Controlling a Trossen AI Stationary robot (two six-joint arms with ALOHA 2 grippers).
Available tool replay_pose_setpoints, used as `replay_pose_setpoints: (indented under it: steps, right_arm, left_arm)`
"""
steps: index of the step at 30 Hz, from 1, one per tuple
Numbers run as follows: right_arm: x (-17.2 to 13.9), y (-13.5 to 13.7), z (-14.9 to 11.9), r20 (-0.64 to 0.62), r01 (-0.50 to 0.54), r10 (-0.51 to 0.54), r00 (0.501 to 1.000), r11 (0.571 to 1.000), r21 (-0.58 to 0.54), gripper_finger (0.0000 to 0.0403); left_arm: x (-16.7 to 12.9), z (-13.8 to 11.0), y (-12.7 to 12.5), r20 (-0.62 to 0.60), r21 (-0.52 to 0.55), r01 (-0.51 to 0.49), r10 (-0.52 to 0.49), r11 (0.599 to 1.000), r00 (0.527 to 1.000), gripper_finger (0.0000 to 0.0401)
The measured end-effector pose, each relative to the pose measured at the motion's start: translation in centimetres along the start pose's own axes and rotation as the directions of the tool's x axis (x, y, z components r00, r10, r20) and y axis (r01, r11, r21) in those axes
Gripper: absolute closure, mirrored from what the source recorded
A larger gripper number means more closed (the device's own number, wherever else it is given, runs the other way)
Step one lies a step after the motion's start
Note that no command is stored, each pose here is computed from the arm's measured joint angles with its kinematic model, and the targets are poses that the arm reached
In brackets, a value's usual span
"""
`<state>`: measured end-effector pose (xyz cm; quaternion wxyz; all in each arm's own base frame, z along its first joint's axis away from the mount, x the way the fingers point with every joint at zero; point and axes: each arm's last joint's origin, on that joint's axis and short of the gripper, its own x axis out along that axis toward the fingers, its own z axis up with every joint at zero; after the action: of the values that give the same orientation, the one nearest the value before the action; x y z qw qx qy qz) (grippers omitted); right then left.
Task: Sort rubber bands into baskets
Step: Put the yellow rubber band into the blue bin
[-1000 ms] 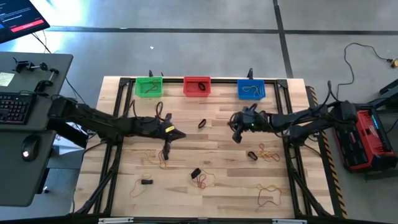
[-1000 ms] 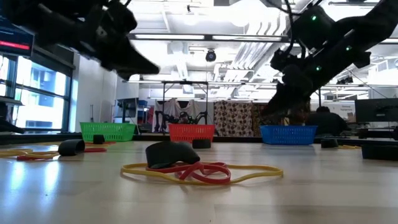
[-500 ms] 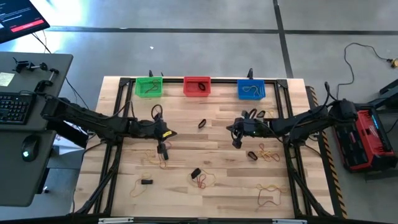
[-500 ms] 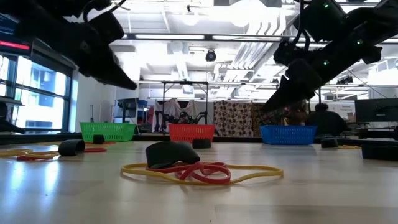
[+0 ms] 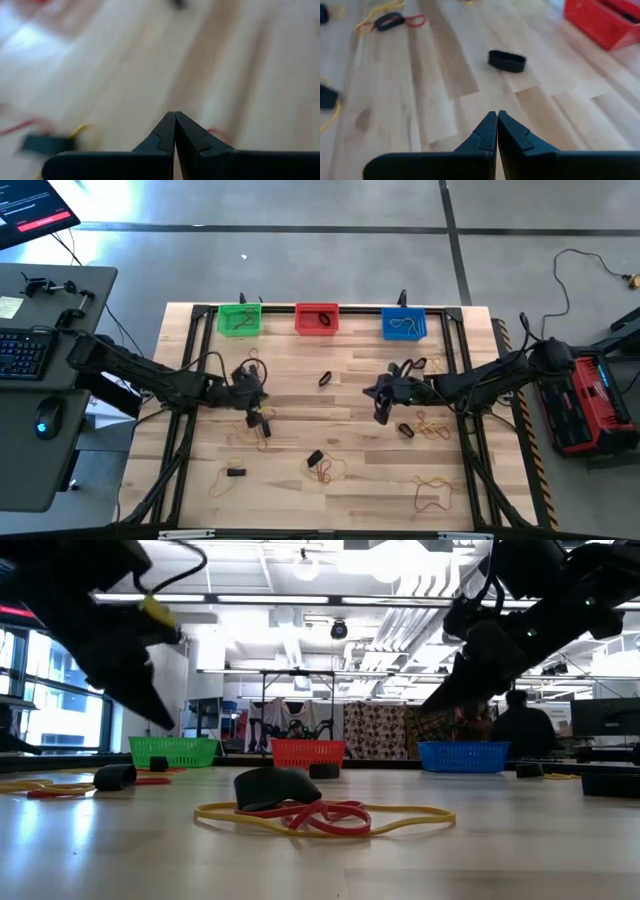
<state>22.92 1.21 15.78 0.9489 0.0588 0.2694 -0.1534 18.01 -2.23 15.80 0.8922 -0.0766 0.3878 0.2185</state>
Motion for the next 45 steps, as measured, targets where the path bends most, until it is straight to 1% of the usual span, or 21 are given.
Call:
replay_pose_setpoints:
  steps: [3,5,7,10,13,21,24,27,32,34,40,45]
  right_arm:
    - [0.0,-0.1,0.1,0.011,0.03,-0.03,0.999,1.0,-0.001,0.0401]
    - [0.0,-0.1,0.1,0.012,0.033,-0.033,0.999,0.999,-0.001,0.0401]
    - [0.0,-0.1,0.1,0.012,0.033,-0.033,0.999,0.999,-0.001,0.0401]
    - [0.0,-0.1,0.1,0.011,0.033,-0.033,0.999,0.999,-0.002,0.0401]
    - [0.0,-0.1,0.1,0.011,0.033,-0.033,0.999,0.999,-0.002,0.0401]
    - [0.0,-0.1,0.1,0.011,0.033,-0.033,0.999,0.999,-0.002,0.0401]
    - [0.0,-0.1,0.1,0.011,0.034,-0.034,0.999,0.999,-0.002,0.0401]
    - [0.0,-0.2,0.1,0.017,0.054,-0.054,0.998,0.999,-0.002,0.0401]
    - [0.0,-0.2,0.1,0.022,0.076,-0.076,0.997,0.997,-0.001,0.0401]
    - [0.0,-0.2,0.1,0.023,0.076,-0.076,0.997,0.997,-0.001,0.0401]
    - [0.0,-0.2,0.1,0.023,0.076,-0.076,0.997,0.997,-0.001,0.0401]
    - [0.0,-0.3,0.1,0.027,0.092,-0.092,0.995,0.996,-0.001,0.0401]
  left_arm:
    - [0.1,-0.5,0.9,-0.038,-0.052,-0.123,0.121,0.991,0.992,0.0401]
    - [0.2,-0.8,1.5,-0.069,-0.093,-0.175,0.169,0.98,0.983,0.0401]
    - [0.2,-1.0,2.0,-0.102,-0.13,-0.206,0.193,0.97,0.976,0.0401]
    - [0.3,-1.0,2.2,-0.135,-0.132,-0.199,0.181,0.971,0.974,0.04]
    - [0.5,-0.9,2.4,-0.136,-0.134,-0.202,0.183,0.97,0.974,0.0389]
    - [0.5,-0.9,2.6,-0.153,-0.155,-0.195,0.171,0.969,0.973,0.0326]
    - [0.5,-1.1,2.6,-0.179,-0.158,-0.186,0.158,0.97,0.971,0.0306]
    - [0.4,-1.4,2.8,-0.214,-0.177,-0.215,0.176,0.96,0.961,0.0294]
    - [0.3,-2.0,3.5,-0.284,-0.231,-0.291,0.222,0.928,0.933,0.029]
    - [0.3,-2.0,3.7,-0.299,-0.236,-0.303,0.227,0.923,0.927,0.029]
    - [0.6,-1.9,4.2,-0.339,-0.189,-0.254,0.18,0.949,0.924,0.029]
    - [0.8,-1.7,4.9,-0.358,-0.188,-0.258,0.179,0.948,0.917,0.029]
